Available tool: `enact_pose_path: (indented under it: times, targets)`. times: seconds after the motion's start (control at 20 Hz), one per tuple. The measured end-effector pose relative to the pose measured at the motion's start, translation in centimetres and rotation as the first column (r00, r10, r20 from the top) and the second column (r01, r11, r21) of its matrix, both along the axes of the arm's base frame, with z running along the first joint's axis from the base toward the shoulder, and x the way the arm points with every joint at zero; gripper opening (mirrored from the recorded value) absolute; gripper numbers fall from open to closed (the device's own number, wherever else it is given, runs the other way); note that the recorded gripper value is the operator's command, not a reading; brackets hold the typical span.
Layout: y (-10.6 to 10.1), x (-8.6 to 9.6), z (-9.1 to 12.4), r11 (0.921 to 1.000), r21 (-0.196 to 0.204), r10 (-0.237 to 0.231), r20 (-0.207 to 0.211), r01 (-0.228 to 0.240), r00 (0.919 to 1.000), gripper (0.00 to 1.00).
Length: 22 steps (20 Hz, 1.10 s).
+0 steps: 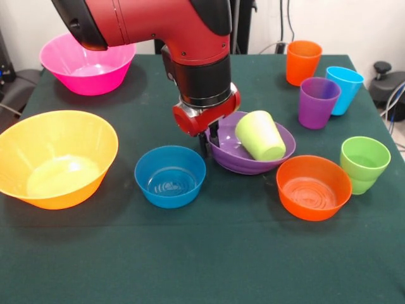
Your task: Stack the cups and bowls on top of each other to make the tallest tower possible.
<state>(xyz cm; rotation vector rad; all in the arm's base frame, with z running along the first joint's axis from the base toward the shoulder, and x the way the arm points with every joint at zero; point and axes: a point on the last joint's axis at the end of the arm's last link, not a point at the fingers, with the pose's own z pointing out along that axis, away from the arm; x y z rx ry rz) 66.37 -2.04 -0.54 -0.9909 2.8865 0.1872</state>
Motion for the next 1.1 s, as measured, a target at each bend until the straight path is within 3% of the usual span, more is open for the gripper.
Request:
enact_pose_path:
  times: [0.1, 0.15, 0.3, 0.8, 1.1]
  targets:
    - [0.1, 0.1, 0.1, 0.9999, 0.003, 0.017, 0.003, -0.017, 0.9999, 0.00]
    - [0.2, 0.2, 0.2, 0.9996, 0.004, 0.027, 0.004, -0.027, 0.9996, 1.00]
    - [0.2, 0.2, 0.2, 0.9996, 0.003, 0.030, 0.004, -0.030, 0.9996, 1.00]
    - [-1.0, -0.4, -0.6, 0.9921, -0.041, 0.119, 0.020, -0.118, 0.9927, 1.00]
    - [-1.5, -0.3, -0.4, 0.9916, -0.040, 0.124, 0.023, -0.123, 0.9920, 1.00]
